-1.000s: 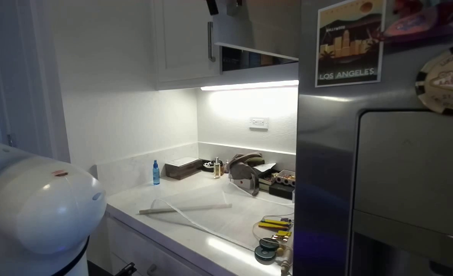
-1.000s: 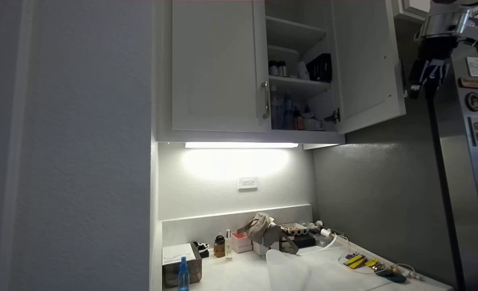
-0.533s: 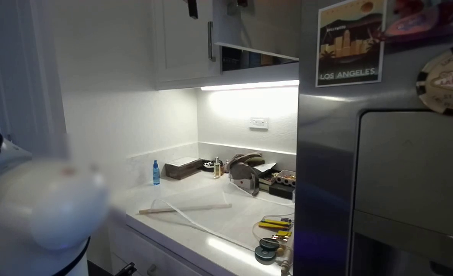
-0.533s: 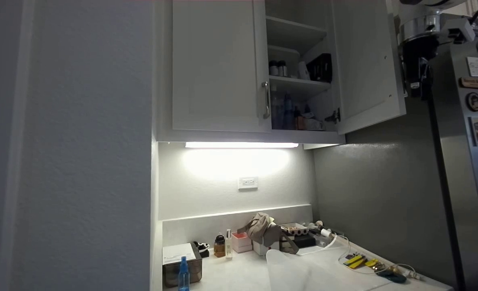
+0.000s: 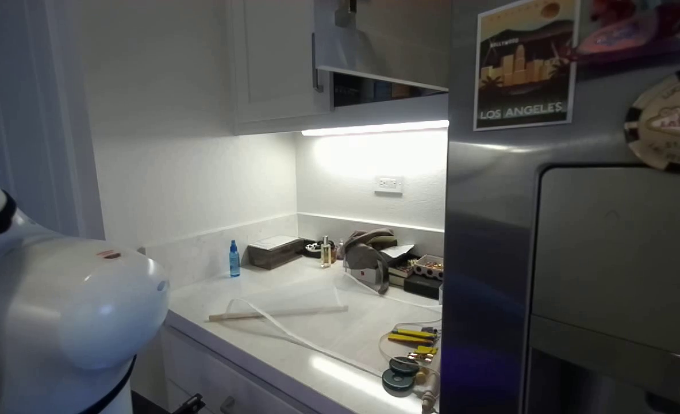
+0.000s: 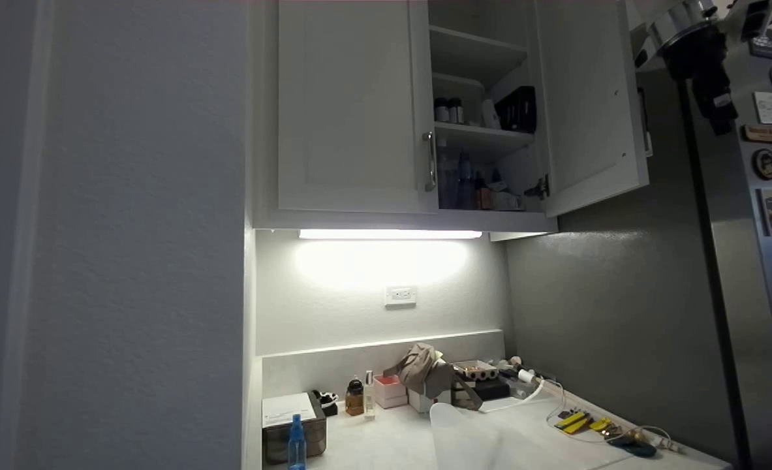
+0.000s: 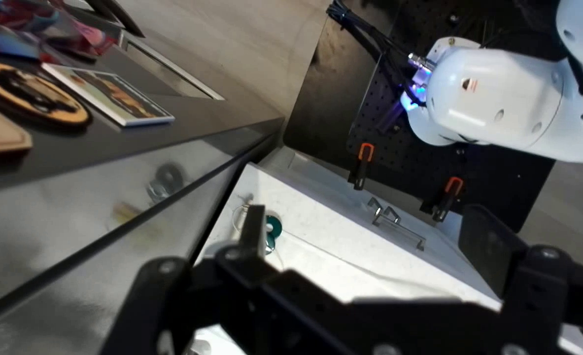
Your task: Open the top right and left cupboard doors
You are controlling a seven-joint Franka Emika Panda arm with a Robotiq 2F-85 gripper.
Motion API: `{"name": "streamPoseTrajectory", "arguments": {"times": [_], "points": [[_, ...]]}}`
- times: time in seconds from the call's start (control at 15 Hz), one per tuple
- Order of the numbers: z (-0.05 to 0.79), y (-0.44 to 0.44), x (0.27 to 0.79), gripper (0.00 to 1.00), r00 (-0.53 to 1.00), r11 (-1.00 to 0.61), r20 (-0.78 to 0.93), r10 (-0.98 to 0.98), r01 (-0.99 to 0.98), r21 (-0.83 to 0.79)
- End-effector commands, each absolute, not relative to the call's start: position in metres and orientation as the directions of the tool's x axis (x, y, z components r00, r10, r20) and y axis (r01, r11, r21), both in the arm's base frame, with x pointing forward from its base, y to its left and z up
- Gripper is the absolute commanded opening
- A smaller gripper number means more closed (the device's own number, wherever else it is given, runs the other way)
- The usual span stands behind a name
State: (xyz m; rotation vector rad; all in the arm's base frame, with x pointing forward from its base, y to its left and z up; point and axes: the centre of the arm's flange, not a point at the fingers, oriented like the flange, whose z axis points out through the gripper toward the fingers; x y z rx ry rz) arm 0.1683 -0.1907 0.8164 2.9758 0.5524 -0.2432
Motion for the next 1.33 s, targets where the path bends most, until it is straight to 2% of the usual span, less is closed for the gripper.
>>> {"name": "streamPoseTrajectory", "arguments": {"times": [0.0,0.27,0.6,1.07,1.13,1.27], "points": [[0.846,-0.203,0.145,1.0,0.88,-0.892,-0.239,0.41,0.441,0.096],[0.86,-0.214,0.123,1.0,0.819,-0.828,-0.249,0.516,0.552,0.101],[0.864,-0.214,0.124,1.0,0.72,-0.72,-0.169,0.674,0.691,0.071],[0.864,-0.211,0.125,1.0,0.654,-0.654,-0.076,0.753,0.756,0.026],[0.858,-0.139,0.15,1.0,0.656,-0.656,-0.068,0.751,0.754,0.035],[0.864,-0.101,0.155,1.0,0.623,-0.622,-0.019,0.782,0.783,0.027]]}}
